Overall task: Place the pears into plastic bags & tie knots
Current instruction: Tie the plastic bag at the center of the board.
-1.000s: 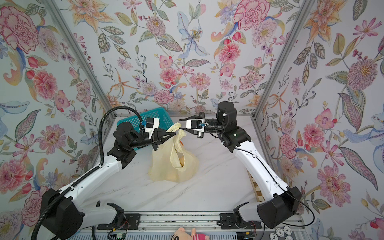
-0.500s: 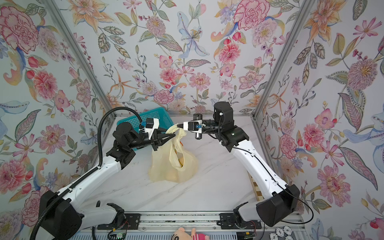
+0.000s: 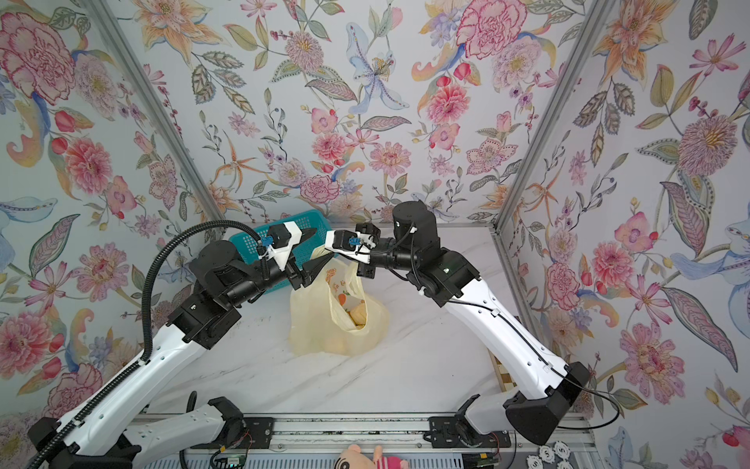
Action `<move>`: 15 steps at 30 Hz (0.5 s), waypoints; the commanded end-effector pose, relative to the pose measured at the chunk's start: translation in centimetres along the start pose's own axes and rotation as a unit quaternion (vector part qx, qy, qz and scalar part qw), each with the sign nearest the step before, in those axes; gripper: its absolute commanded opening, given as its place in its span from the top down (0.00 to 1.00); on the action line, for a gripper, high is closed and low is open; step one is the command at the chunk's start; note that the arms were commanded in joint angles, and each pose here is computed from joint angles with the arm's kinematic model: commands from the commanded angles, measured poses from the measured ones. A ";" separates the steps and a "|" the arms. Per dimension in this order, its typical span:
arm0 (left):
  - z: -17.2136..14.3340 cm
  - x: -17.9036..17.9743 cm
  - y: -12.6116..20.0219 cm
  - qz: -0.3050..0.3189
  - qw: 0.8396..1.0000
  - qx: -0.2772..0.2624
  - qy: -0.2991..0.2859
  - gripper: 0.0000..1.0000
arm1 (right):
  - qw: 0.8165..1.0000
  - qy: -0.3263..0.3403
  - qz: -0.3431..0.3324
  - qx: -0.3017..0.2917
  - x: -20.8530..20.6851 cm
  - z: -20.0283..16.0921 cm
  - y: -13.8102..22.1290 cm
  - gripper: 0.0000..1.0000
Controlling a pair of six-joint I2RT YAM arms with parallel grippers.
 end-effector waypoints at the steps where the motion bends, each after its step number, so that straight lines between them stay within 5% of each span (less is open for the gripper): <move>1: -1.7 1.9 0.2 0.097 0.994 0.044 -0.019 0.33 | 0.998 -0.048 -0.019 0.031 -0.1 1.3 0.6 1.00; 15: -3.0 0.4 2.2 0.074 0.996 0.035 -0.020 0.78 | 0.996 -0.061 -0.022 0.055 0.8 2.2 -0.4 1.00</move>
Point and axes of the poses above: each gripper's point midway between its finger pads, its own y axis back along the fingers, its own x axis along the line the jaws close on, z = x × y, the point moved 3 cm from there along y, back along the fingers, and after that the axes turned 14 degrees about y, right-handed, at the moved point
